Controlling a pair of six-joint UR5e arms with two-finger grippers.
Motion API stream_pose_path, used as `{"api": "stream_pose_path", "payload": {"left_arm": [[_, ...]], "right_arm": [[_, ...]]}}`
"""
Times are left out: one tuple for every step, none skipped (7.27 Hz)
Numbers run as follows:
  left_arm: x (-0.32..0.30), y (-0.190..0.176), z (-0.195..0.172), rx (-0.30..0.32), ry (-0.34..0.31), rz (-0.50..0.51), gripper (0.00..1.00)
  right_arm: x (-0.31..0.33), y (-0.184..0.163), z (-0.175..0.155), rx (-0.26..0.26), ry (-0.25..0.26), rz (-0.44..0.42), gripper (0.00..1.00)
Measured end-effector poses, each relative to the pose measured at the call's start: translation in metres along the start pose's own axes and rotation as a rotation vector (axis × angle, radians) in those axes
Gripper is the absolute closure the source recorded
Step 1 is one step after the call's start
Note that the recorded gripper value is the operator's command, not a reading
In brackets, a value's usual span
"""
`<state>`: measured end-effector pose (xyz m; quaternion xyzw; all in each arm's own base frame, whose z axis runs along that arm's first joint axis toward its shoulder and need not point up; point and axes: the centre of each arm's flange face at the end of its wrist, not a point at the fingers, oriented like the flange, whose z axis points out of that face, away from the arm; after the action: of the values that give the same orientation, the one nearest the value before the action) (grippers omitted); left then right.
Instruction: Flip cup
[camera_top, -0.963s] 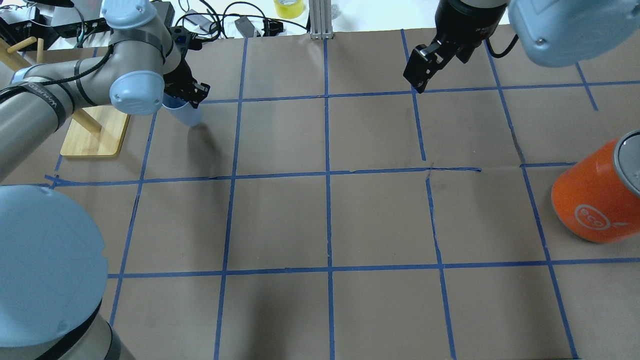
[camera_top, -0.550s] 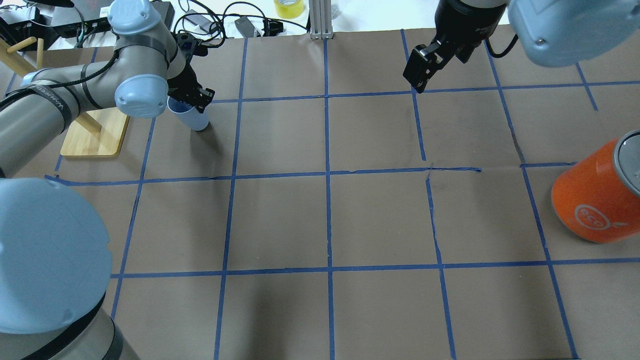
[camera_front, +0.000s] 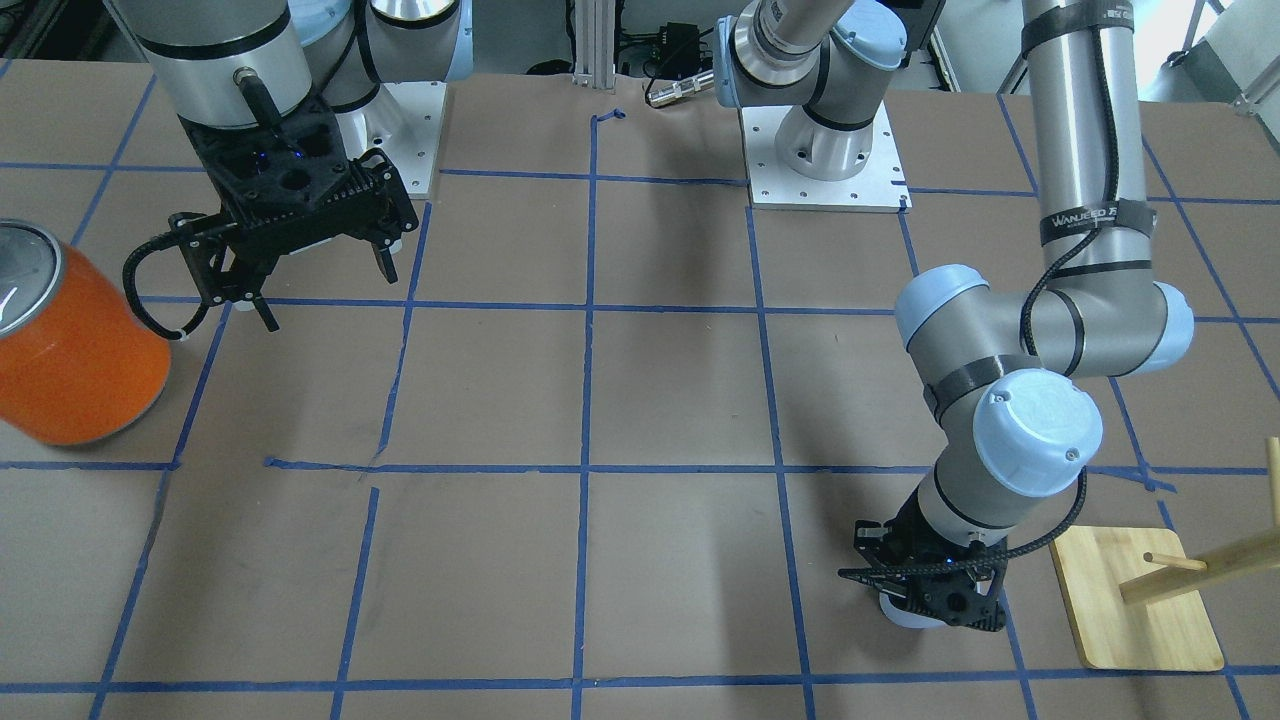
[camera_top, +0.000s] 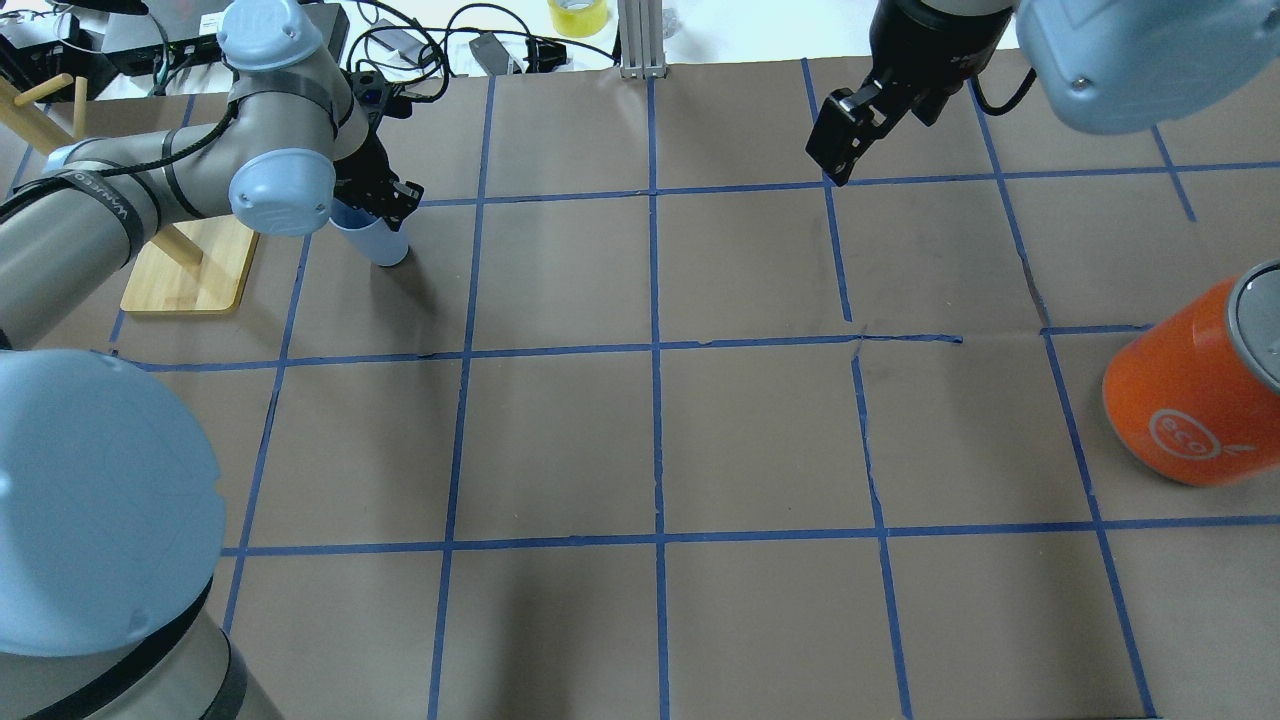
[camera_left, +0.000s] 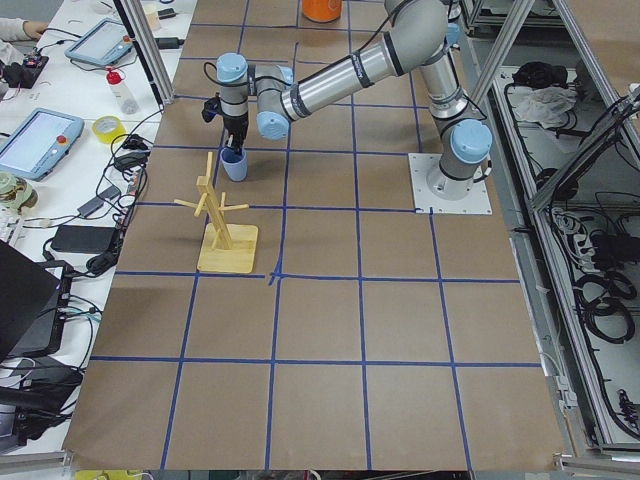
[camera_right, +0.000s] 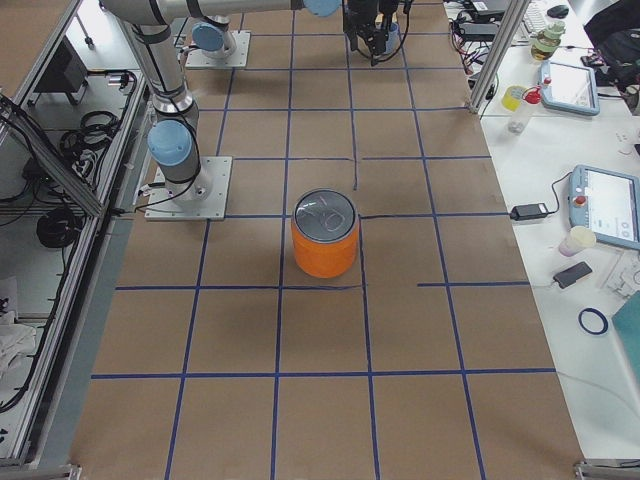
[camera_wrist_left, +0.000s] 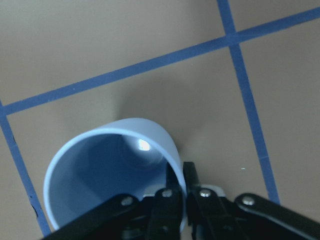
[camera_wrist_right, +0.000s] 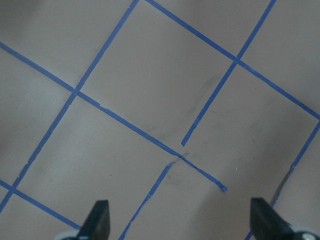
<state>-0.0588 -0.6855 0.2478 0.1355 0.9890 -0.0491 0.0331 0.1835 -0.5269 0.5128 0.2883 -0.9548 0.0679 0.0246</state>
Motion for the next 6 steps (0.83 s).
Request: {"api": "stream_pose_path", "payload": {"left_arm": [[-0.001, 0.001, 0.0, -0.011, -0.008, -0.002, 0.18], [-0.001, 0.003, -0.002, -0.016, -0.016, -0.007, 0.11], [-0.001, 0.005, -0.008, -0.017, -0.02, -0.011, 0.06], [0.0, 0.007, -0.017, -0.024, -0.019, -0.017, 0.03], [0.005, 0.012, -0.036, -0.041, -0.011, -0.037, 0.03], [0.011, 0.019, -0.067, -0.059, -0.001, -0.061, 0.02]], "right_arm": [[0.0, 0.0, 0.0, -0.001, 0.0, 0.001, 0.0], [0.0, 0.0, 0.0, -0.001, -0.001, 0.003, 0.0], [0.0, 0.0, 0.001, -0.001, -0.001, 0.014, 0.0], [0.0, 0.0, 0.001, -0.002, -0.002, 0.035, 0.0], [0.001, 0.001, 0.001, -0.007, -0.004, 0.088, 0.0], [0.0, 0.003, 0.0, -0.014, -0.01, 0.193, 0.0]]}}
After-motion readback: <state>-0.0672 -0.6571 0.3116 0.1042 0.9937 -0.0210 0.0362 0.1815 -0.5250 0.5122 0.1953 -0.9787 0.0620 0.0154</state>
